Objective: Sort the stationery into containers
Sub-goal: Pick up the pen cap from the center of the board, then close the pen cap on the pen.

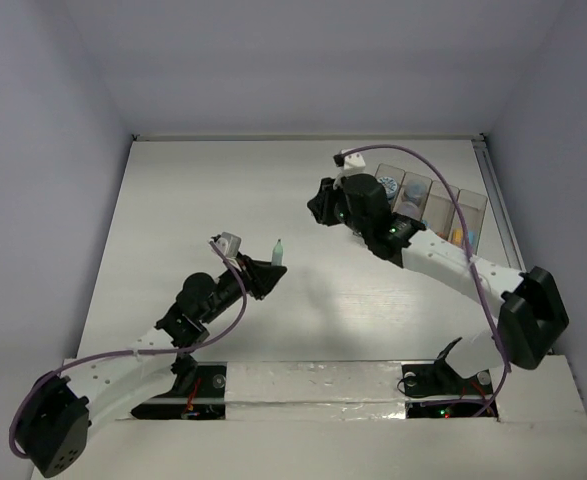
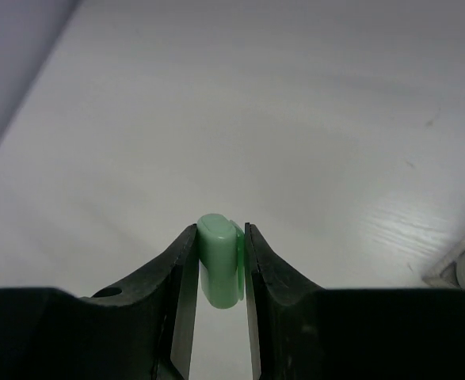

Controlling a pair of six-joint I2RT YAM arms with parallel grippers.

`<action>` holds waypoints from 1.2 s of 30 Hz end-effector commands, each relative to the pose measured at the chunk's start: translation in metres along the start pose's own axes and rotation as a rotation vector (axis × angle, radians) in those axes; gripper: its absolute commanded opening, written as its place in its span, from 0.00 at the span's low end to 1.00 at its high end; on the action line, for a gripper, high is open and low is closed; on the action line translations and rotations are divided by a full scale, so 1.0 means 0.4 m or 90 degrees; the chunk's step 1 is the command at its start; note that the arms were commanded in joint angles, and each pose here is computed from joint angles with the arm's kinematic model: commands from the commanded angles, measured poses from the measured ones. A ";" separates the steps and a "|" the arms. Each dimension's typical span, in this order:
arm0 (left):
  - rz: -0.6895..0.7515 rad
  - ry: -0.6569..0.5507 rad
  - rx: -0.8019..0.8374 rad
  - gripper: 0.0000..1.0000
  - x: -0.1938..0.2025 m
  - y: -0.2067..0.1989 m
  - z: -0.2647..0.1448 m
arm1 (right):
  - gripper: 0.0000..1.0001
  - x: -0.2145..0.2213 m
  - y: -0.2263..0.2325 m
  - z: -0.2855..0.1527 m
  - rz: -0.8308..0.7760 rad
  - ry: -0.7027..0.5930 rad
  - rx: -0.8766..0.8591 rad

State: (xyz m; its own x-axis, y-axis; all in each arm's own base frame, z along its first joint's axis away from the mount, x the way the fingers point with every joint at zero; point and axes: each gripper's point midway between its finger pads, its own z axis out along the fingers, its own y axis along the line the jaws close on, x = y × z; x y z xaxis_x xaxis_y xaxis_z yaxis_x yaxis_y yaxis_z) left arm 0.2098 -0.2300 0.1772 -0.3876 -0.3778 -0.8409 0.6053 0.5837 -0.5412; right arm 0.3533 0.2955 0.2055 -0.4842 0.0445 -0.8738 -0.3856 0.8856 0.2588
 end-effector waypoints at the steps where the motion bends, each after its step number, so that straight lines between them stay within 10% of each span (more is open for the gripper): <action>1: -0.007 -0.051 0.089 0.00 -0.058 -0.077 0.005 | 0.00 -0.144 0.059 -0.023 0.091 -0.160 -0.073; 36: -0.069 -0.054 0.167 0.00 -0.130 -0.137 0.123 | 0.00 -0.187 0.189 -0.128 0.282 -0.188 -0.439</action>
State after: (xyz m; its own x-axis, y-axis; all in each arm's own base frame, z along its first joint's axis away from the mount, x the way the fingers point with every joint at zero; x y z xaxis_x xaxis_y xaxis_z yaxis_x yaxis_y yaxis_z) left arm 0.2347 -0.2762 0.2125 -0.4632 -0.4338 -0.7728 0.6593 0.4141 -0.6276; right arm 0.3259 0.3348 0.2907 -0.5444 0.4975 -0.6754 -0.5874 0.3487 0.7303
